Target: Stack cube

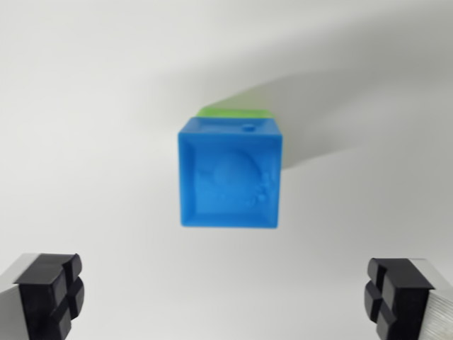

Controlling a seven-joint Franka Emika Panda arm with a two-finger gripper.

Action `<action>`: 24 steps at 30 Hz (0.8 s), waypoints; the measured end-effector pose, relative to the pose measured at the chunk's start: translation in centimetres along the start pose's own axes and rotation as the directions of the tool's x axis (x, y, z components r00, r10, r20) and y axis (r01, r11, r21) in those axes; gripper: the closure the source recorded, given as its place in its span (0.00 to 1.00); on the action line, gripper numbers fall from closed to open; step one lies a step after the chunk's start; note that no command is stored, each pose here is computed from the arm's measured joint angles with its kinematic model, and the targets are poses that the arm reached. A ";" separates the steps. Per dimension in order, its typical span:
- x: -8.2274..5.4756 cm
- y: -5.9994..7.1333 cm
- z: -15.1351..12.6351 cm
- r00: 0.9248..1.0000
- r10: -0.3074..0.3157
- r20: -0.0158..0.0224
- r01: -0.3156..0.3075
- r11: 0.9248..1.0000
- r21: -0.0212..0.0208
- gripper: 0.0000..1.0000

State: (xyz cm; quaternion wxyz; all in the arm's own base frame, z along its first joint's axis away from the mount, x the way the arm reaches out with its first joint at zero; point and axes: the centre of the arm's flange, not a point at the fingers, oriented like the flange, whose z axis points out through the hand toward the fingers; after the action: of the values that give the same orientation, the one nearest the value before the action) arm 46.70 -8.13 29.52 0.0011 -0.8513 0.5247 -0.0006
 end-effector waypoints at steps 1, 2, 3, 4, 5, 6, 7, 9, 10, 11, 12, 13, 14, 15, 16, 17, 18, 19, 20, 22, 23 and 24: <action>0.0 0.0 -0.5 1.000 0.000 0.000 0.000 1.000 0.000 0.00; 0.0 0.0 -0.7 1.000 0.000 0.000 0.000 1.000 0.001 0.00; 0.0 0.0 -1.2 1.000 0.000 0.000 0.000 1.000 0.001 0.00; 0.0 0.0 -1.7 1.000 0.000 -0.001 0.000 1.000 0.002 0.00; 0.0 0.0 -2.1 1.000 0.000 0.000 0.000 1.000 0.002 0.00; 0.0 0.0 -2.6 1.000 0.000 0.000 0.000 1.000 0.001 0.00; 0.0 0.0 -3.1 1.000 0.000 0.000 0.000 1.000 0.002 0.00; 0.0 0.0 -3.8 1.000 0.000 0.000 0.000 1.000 0.001 0.00; 0.0 0.0 -4.2 1.000 0.000 0.000 0.000 1.000 0.002 0.00; 0.0 0.0 -4.7 1.000 0.000 0.000 0.000 1.000 0.002 0.00; 0.0 0.0 -5.1 1.000 0.000 0.000 0.000 1.000 0.002 0.00; 0.0 0.0 -5.5 1.000 0.000 0.001 0.000 1.000 0.002 0.00; 0.0 0.0 -5.8 1.000 0.001 0.001 -0.001 1.000 0.002 0.00; 0.1 0.0 -6.2 1.000 0.001 0.001 -0.001 1.000 0.002 0.00; 0.1 0.0 -6.7 1.000 0.001 0.001 -0.001 1.000 0.003 0.00; 0.1 0.0 -7.1 1.000 0.001 0.001 -0.001 1.000 0.003 0.00; 0.1 0.0 -7.5 1.000 0.001 0.001 -0.001 1.000 0.003 0.00; 0.1 0.0 -7.9 1.000 0.001 0.001 -0.001 1.000 0.003 0.00; 0.1 0.0 -8.3 1.000 0.001 0.001 -0.001 1.000 0.003 0.00; 0.1 0.0 -9.2 1.000 0.001 0.002 -0.001 1.000 0.003 0.00; 0.1 0.0 -9.5 1.000 0.001 0.002 -0.001 1.000 0.003 0.00; 0.1 0.0 -9.9 1.000 0.002 0.002 -0.002 1.000 0.002 0.00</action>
State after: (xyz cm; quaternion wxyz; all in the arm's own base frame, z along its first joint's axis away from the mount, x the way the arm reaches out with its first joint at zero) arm 46.76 -8.24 39.45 0.0028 -0.8509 0.5254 -0.0002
